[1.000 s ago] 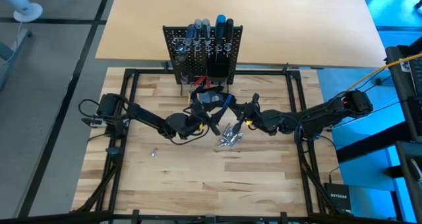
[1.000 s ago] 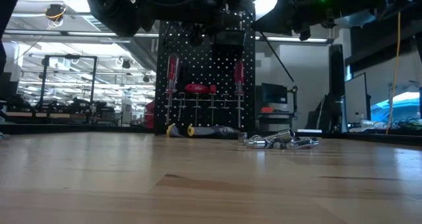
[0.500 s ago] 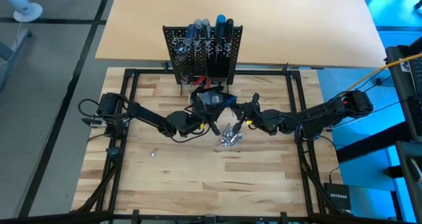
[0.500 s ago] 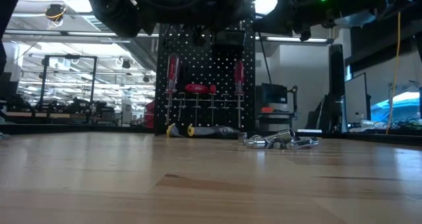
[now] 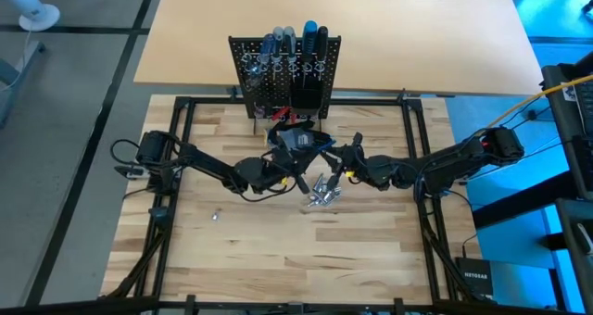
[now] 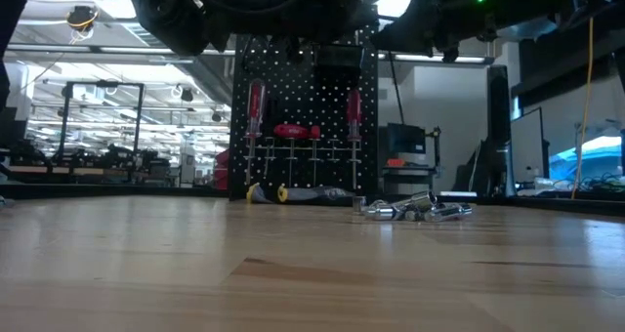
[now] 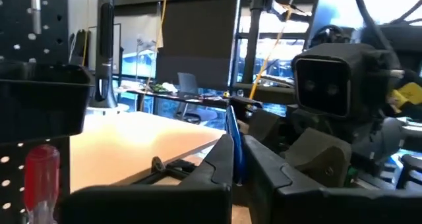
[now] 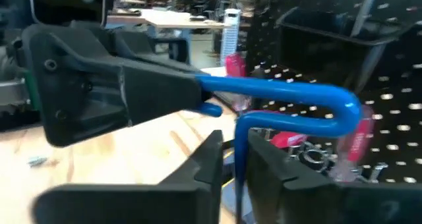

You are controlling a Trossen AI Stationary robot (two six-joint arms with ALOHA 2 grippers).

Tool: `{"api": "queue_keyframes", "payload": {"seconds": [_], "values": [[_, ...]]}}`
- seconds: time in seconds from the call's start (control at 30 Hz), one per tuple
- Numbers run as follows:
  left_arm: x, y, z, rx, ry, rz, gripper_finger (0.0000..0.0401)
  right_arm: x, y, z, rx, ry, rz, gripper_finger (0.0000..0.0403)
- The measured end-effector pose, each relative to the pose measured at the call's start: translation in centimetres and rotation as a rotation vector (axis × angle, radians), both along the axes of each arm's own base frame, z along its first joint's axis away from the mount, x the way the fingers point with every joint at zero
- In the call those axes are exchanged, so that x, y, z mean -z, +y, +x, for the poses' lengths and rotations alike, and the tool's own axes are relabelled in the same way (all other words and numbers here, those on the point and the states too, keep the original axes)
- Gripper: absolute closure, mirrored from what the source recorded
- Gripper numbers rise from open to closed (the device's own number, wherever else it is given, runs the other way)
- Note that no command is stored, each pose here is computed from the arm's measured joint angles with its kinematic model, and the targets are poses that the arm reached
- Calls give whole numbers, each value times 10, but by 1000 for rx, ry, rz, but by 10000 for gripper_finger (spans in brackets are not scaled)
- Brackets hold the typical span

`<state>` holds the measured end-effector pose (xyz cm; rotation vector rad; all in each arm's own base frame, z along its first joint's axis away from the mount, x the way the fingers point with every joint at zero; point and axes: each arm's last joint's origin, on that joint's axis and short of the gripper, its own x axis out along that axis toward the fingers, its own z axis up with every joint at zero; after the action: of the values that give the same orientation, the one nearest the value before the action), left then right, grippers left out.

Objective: Hang tools onto peg board
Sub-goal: Hang the blue pick tool on the pegboard

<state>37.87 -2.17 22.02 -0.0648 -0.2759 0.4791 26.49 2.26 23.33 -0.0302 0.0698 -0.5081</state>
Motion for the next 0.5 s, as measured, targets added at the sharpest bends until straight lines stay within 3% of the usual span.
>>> {"api": "queue_keyframes", "payload": {"seconds": [0.27,0.5], "values": [[-12,-16,-16,-102,50,80,397,-16,4,-17,-18,5,-8,239],[-11,-22,-50,-192,70,106,397,-38,13,-52,-81,35,-14,206]]}}
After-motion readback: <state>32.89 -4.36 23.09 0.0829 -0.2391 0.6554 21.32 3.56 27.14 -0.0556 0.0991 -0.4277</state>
